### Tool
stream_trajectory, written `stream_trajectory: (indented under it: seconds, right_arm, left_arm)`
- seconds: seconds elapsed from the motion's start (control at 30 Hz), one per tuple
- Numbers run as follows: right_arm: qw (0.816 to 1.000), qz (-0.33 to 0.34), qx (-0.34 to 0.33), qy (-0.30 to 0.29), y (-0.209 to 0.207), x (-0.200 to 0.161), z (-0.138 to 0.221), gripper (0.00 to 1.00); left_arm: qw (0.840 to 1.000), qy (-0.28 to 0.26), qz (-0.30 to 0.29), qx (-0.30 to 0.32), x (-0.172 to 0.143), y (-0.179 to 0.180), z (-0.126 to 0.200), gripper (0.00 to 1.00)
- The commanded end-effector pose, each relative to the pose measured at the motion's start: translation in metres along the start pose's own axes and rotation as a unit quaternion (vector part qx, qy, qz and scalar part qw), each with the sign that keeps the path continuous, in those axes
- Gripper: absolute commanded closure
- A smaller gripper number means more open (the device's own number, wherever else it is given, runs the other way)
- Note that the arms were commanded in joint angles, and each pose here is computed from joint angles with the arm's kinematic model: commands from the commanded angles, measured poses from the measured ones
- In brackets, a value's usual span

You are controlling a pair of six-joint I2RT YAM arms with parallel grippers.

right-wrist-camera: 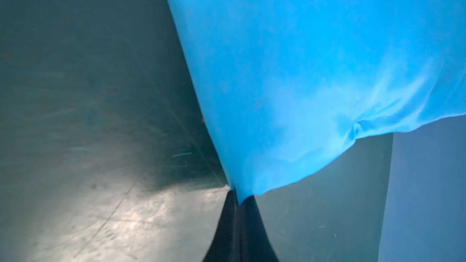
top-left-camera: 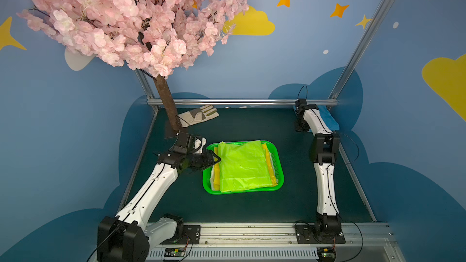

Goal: Put the folded raincoat in the basket
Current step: Move the raincoat to the center of the board.

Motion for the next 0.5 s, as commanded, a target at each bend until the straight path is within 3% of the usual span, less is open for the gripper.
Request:
stream_trajectory:
  seconds: [0.0,0.2,0.33,0.47]
  right_arm:
    - [1.000,-0.012,0.013,-0.007,-0.004,0.003,0.011,1.00]
    - [0.999,-0.015,0.041,0.000,0.003,-0.007,0.037,1.00]
    - [0.993,0.000,0.113,0.028,0.030,-0.026,0.066,1.00]
    - [0.975,0.032,0.200,0.095,0.076,-0.069,0.090,1.00]
  left_arm:
    - [1.000,0.009,0.003,0.009,-0.004,0.004,-0.001,0.44]
    - [1.000,0.009,0.006,0.013,-0.004,0.006,-0.001,0.44]
    - [1.000,0.008,0.009,0.013,-0.006,0.006,0.000,0.44]
    - [1.000,0.005,0.014,0.010,-0.006,0.003,0.004,0.44]
Point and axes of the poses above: each gripper's point midway between its finger pads, its own z axis back along the fingers, its own y axis along the line the jaws close on, x = y × z, the point moved 6 cm from there along z, back along the fingers, and after that the axes turned 8 degrees about -z, right-handed, at the moved point
